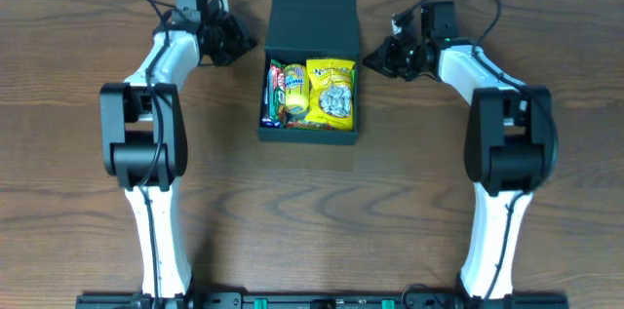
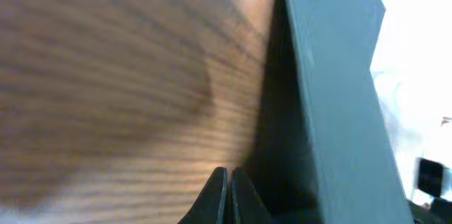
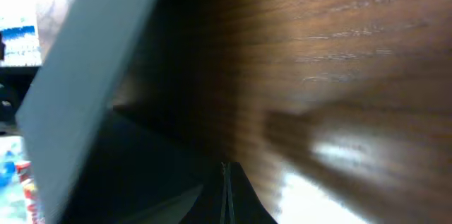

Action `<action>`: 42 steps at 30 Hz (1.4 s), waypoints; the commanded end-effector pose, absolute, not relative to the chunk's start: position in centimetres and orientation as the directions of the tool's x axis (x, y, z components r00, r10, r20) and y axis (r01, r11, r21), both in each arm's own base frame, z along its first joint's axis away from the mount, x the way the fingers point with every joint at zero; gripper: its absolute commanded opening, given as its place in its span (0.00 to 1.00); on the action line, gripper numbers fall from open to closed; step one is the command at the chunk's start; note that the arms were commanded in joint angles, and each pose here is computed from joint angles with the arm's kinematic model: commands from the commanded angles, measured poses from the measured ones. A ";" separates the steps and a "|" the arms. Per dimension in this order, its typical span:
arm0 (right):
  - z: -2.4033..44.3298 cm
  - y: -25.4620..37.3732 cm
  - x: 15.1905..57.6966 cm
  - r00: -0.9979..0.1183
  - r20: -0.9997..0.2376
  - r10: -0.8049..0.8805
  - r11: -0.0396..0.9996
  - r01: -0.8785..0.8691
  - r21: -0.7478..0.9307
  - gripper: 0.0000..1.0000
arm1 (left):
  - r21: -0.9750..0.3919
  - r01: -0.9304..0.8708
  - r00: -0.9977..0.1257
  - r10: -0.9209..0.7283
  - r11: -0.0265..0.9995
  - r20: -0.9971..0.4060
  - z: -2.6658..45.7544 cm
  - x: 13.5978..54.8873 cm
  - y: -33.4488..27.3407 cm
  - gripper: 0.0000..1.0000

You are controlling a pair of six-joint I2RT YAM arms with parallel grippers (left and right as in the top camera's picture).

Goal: Pack container
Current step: 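Swing the lid forward with both grippers to close the box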

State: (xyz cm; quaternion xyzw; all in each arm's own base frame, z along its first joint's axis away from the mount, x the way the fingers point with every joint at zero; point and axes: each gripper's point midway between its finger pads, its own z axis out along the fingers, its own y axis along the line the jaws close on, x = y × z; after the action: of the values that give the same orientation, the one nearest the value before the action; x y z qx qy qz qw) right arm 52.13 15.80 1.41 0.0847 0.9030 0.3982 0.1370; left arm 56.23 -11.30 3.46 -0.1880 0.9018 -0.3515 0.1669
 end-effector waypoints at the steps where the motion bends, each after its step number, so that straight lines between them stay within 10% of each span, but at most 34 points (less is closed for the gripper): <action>1: 2.5 16.8 54.0 -0.948 -0.167 0.271 0.613 0.036 0.790 0.01 | -0.719 -0.206 -0.882 -0.444 0.663 -0.156 3.9 57.2 -12.3 0.05; 18: 4.1 20.5 56.2 -0.960 -0.217 0.177 0.432 -0.122 0.893 0.01 | -0.803 -0.187 -0.912 -0.404 0.566 -0.073 3.0 57.0 -15.1 0.05; 42: 16.9 21.2 55.7 -0.880 -0.471 0.059 0.293 -0.436 0.851 0.01 | -0.910 0.288 -0.913 -0.200 0.298 -0.355 17.6 58.3 -18.4 0.05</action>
State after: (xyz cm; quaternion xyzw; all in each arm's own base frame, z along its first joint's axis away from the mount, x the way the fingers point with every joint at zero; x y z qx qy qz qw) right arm 56.34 20.91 12.14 -0.0661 0.7880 0.5888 0.1672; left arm 59.24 -17.67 14.52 -0.0114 0.7955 -0.5716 0.2008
